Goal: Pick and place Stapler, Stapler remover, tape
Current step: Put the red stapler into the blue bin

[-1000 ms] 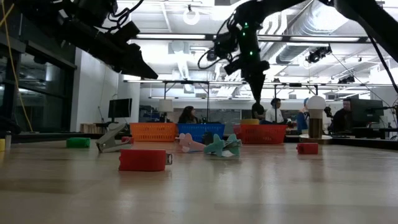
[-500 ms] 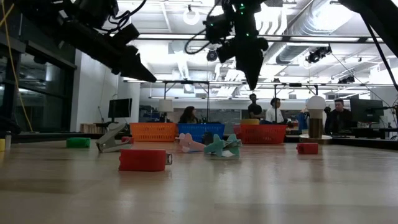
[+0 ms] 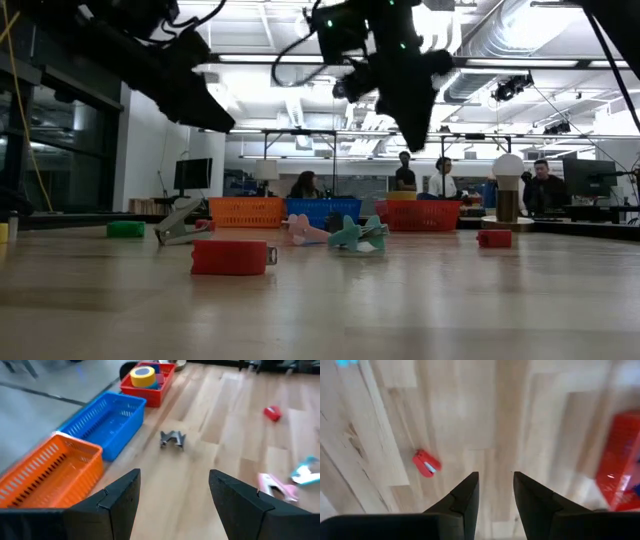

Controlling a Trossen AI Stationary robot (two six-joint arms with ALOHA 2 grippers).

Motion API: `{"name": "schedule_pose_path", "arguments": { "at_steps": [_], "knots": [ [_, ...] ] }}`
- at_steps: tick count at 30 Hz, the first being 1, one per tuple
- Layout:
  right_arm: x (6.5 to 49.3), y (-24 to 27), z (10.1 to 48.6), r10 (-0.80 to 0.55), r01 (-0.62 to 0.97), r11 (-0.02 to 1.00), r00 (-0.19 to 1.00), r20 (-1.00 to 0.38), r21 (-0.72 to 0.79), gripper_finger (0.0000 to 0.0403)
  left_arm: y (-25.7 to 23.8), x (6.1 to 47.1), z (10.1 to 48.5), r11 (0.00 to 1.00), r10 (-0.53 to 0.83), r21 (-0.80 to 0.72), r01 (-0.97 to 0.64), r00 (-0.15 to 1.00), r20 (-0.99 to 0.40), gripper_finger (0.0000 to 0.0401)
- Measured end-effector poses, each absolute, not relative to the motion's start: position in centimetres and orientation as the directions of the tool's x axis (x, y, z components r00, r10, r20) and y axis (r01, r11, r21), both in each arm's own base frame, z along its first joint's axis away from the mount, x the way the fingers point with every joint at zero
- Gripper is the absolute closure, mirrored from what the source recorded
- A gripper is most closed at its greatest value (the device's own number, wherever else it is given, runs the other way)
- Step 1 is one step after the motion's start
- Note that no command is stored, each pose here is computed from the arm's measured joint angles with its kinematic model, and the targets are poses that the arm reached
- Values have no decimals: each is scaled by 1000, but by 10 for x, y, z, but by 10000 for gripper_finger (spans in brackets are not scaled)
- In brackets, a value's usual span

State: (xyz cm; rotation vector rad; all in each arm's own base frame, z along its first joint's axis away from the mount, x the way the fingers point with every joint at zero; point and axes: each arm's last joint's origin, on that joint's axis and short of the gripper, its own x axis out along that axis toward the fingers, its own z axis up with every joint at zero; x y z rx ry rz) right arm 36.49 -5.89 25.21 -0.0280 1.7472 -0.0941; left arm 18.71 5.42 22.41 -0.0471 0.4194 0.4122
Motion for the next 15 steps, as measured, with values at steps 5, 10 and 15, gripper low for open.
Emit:
{"name": "schedule_pose_path", "arguments": {
  "at_steps": [5,10,15],
  "knots": [
    [359,-35,219,-75,17,997,-180,-981,-80,290,40,180,225,933,327,7,-361,837,-440,169],
    [336,-14,207,-74,37,996,-199,-977,-83,290,24,178,228,931,346,41,-363,839,-420,169],
    [304,0,212,-88,74,992,-151,-985,-100,290,16,177,231,931,353,57,-361,847,-397,169]
  ]
}}
